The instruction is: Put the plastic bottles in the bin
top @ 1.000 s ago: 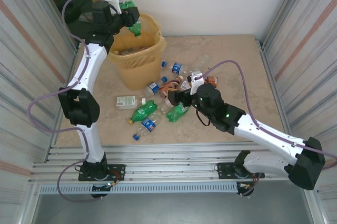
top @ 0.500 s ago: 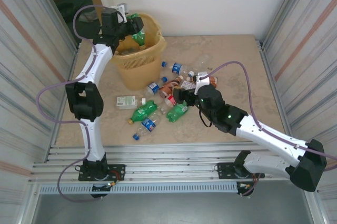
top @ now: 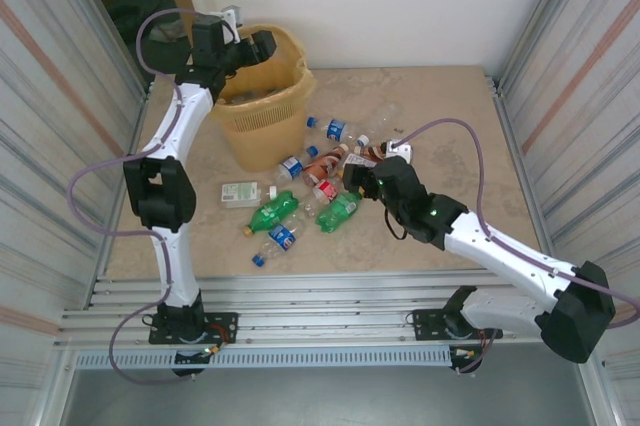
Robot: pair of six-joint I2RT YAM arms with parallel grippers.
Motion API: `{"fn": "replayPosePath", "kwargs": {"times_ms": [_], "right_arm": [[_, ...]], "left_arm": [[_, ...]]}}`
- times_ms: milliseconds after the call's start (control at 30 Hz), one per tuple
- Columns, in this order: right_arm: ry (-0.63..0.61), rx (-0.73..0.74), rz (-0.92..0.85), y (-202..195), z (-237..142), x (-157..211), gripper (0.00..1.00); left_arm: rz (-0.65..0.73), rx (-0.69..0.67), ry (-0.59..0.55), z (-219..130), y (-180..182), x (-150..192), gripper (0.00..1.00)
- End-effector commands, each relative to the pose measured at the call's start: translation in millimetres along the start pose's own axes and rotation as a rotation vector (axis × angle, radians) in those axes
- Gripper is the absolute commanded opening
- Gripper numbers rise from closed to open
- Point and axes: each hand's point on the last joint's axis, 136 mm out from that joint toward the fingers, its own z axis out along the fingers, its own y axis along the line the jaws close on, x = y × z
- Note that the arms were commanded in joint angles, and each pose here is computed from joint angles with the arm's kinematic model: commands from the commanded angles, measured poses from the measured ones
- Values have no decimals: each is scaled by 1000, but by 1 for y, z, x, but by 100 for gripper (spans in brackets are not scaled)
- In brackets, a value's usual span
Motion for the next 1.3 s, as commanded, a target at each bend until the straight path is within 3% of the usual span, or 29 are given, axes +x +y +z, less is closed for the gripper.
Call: {"fn": "replayPosePath", "kwargs": {"times_ms": [0, 333, 633, 1000, 1267], "right_arm": [[24, 79, 71, -10, 4, 1, 98], [221, 162, 208, -11, 36, 54, 98], [391, 196, 271, 0, 59, 99, 98], [522, 184, 317, 6, 71, 139, 98], [575, 182, 323, 8, 75, 156, 100]], "left_arm": [[70, 9, -102, -38, -27, -44, 80], [113, 35, -187, -93, -53, -63, 85], [153, 42, -232, -152, -68, -53, 96], [142, 27, -243, -220, -70, 6, 99], [63, -7, -215, -241, -55, 55, 99]]}}
